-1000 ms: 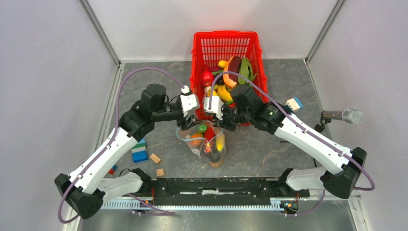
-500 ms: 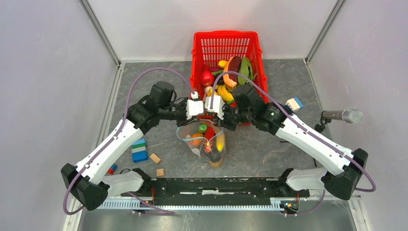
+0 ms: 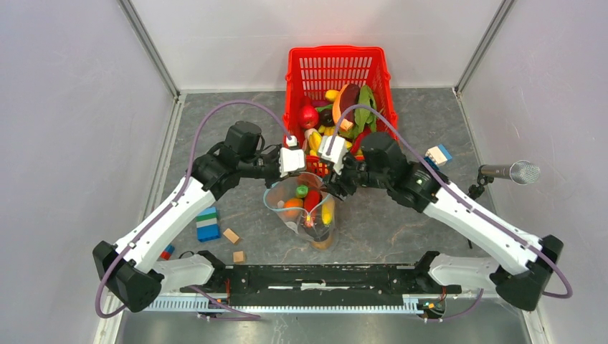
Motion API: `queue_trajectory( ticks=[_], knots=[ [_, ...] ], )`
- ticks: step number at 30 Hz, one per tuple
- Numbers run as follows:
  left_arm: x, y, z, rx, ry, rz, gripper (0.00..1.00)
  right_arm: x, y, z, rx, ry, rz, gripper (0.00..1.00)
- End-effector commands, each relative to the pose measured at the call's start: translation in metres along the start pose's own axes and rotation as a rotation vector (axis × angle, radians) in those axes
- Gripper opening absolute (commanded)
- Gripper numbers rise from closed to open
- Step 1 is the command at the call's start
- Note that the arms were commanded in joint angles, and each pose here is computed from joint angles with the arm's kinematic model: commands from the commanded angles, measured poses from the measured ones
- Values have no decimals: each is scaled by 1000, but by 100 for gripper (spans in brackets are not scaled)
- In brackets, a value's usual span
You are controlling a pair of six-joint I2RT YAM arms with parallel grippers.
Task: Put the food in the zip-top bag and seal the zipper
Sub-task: Adjust the zipper food storage bag at the center of the board.
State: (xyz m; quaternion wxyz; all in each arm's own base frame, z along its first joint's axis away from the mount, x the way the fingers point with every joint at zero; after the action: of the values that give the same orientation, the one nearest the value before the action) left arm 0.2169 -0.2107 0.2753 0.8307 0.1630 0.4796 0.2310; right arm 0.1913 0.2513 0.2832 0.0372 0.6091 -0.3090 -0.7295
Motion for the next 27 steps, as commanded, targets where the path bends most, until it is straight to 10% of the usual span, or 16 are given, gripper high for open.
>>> queue_trajectory(
  ticks=[1,6,13,27],
  knots=[
    [-13,0,7,-44,52,-53,2,-29,35,-2,132,-143,-248,68],
    [-24,6,22,-106,214,-26,2,-16,67,10,146,-292,-451,78],
    [-37,15,35,-177,451,5,2,17,51,39,-8,-385,-439,65],
    [-40,42,35,-441,859,17,2,47,-1,109,67,-98,-383,78]
  ],
)
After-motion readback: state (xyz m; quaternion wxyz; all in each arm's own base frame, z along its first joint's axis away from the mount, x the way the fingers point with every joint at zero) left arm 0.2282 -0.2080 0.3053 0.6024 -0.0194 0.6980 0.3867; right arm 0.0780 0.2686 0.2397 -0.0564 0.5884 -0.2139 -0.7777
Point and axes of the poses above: each gripper's point midway between its finger pads, its own y axis back along the fingers, its own z axis along the line the jaws close on, x = y × z, the point moved 5 cm from there along y, back along the fingers, and after that the axes turned 14 degrees about -y, right-handed, at the moved point
